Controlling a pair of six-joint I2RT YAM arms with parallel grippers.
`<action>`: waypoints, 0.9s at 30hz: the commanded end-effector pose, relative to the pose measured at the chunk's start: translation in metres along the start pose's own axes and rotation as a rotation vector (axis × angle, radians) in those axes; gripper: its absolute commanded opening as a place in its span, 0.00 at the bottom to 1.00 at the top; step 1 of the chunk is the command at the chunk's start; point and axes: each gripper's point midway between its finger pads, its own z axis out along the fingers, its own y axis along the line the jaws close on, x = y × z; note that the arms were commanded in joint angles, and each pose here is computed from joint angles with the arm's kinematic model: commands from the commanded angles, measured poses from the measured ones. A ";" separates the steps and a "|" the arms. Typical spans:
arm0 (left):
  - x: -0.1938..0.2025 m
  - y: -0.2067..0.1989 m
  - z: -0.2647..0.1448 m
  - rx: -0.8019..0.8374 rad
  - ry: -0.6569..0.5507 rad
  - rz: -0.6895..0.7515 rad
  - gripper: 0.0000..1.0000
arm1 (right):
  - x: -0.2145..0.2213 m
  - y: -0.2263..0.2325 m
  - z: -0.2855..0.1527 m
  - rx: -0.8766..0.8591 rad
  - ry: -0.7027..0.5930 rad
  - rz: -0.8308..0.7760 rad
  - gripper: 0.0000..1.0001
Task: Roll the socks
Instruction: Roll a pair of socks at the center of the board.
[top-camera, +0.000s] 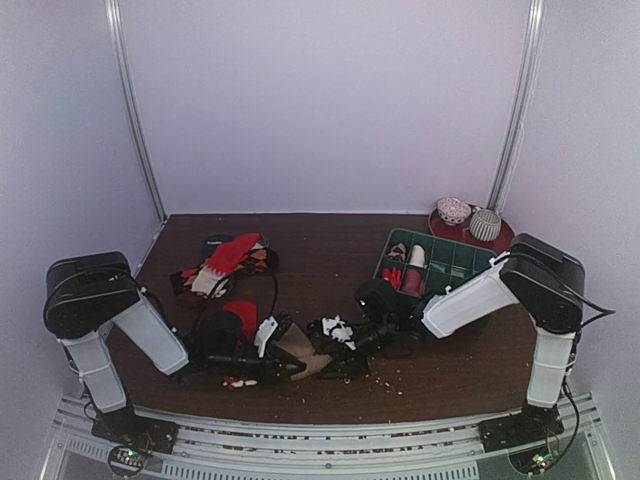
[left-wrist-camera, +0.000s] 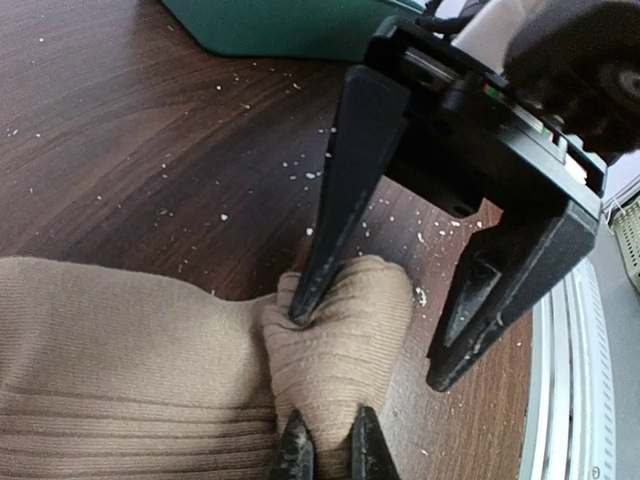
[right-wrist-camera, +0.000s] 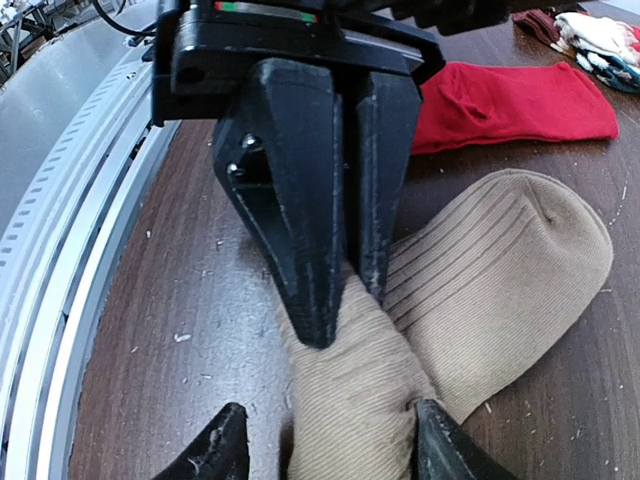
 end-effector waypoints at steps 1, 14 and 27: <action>0.096 0.019 -0.016 -0.080 0.320 -0.141 0.00 | 0.014 0.006 0.009 -0.052 0.050 0.035 0.54; 0.096 0.017 -0.011 -0.051 0.315 -0.130 0.00 | 0.067 0.000 0.035 -0.028 0.270 0.135 0.21; -0.021 0.011 -0.028 -0.103 0.143 0.048 0.53 | 0.098 -0.017 0.010 0.196 0.389 0.276 0.07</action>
